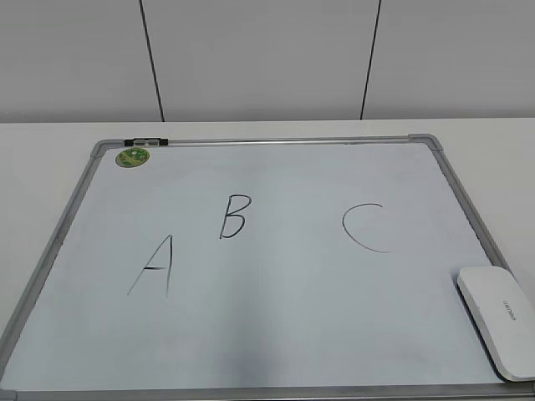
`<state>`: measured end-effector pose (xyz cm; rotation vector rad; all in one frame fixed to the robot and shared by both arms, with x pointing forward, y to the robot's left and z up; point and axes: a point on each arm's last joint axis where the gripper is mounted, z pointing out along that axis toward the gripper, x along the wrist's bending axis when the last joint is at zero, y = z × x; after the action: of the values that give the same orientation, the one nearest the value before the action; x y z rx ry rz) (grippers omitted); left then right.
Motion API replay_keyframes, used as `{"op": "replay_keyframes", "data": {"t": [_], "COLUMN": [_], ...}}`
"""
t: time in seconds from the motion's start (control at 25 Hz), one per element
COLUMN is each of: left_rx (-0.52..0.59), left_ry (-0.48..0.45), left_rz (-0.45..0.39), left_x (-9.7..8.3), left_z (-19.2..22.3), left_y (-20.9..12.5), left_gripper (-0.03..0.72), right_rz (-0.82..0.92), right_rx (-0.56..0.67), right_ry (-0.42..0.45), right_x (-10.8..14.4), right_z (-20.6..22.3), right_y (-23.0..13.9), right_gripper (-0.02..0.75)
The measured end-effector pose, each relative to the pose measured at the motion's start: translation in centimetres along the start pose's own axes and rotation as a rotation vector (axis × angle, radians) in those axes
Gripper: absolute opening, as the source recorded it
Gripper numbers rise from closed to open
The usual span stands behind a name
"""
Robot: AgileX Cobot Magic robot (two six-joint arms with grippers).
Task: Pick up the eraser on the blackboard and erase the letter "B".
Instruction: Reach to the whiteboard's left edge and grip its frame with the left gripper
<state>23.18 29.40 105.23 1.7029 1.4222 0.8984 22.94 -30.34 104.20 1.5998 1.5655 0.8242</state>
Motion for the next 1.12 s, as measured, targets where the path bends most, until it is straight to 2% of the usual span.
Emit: {"op": "replay_keyframes", "data": {"t": [0.68, 0.84, 1.12], "left_rx": [-0.002, -0.020, 0.180], "left_ry": [0.000, -0.019, -0.065], "left_rz": [0.000, -0.008, -0.047], "left_x": [0.0, -0.1, 0.4], "left_z": [-0.1, -0.8, 2.6], "left_y": [0.0, 1.2, 5.1], "left_gripper": [0.586, 0.586, 0.586], "right_rz": [0.000, 0.000, 0.000], "right_rx": [0.000, 0.000, 0.000], "right_ry": [0.000, 0.000, 0.000], "right_x": [0.0, 0.0, 0.0], "right_z": [0.0, 0.0, 0.0], "right_y": [0.0, 0.0, 0.0], "right_gripper": [0.587, 0.587, 0.587]}}
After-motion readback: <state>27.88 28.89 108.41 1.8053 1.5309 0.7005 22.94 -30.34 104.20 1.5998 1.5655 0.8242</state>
